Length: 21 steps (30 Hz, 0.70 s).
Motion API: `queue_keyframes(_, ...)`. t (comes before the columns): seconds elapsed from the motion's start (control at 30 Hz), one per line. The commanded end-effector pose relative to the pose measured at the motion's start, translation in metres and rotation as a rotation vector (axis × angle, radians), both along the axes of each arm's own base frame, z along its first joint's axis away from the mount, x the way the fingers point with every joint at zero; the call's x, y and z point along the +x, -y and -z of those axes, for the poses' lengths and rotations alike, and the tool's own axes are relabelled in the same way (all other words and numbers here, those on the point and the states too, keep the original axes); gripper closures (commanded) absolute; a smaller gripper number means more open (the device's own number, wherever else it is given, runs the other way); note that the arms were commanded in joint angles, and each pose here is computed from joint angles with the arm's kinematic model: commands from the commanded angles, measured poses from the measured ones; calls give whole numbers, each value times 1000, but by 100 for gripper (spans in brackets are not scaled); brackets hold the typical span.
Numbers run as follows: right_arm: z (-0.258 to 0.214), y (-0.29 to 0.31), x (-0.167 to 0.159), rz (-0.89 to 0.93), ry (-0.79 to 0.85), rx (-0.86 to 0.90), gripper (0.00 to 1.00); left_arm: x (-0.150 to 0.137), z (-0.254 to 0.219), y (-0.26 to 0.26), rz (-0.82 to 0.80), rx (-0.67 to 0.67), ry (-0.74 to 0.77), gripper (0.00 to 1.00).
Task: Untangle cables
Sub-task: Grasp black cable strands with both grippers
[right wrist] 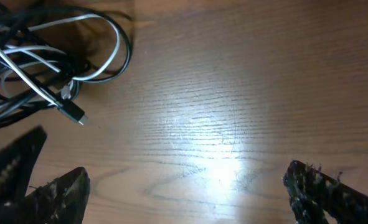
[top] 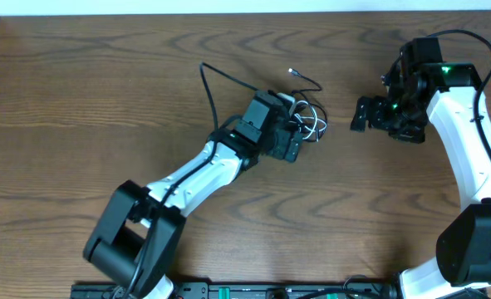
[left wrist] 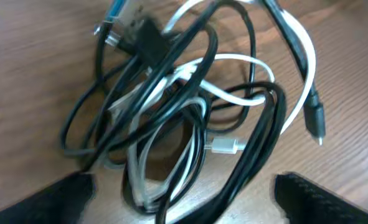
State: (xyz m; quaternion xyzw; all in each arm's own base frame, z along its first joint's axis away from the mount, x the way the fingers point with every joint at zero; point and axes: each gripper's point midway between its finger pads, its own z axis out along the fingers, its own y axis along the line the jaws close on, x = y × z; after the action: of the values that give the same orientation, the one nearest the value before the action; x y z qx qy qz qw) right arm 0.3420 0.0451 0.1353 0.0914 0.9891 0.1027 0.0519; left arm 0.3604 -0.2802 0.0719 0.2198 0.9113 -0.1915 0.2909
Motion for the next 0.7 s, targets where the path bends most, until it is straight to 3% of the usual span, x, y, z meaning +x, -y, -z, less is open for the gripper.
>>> queue_keyframes(0.0,-11,-1,0,-13,31,14,3,2,17,-1,4,39,-8,33)
queue_keyframes(0.1,-11,-1,-1,-13,28,13,3,2,9,-1,-6,25,-5,92)
queue_keyframes(0.2,-11,-4,-2,-34,28,19,1,-8,-83,11,-18,-190,45,92)
queue_keyframes(0.3,-24,-58,-17,-382,79,235,1,-21,-165,2,-131,-403,83,92)
queue_keyframes(0.37,-31,-83,-26,-485,96,315,1,-31,-168,3,-103,-414,59,92)
queue_keyframes(0.43,-32,-100,-32,-537,94,326,1,-40,-138,-3,-104,-326,-28,92)
queue_keyframes(0.53,-32,-116,-33,-588,117,324,1,-32,-125,-14,-165,-260,-17,92)
queue_keyframes(0.6,-34,-122,-26,-610,156,317,2,-30,-128,-12,-163,-272,-4,92)
queue_keyframes(0.67,-32,-117,-7,-604,223,251,8,-35,-130,-7,-130,-295,-25,92)
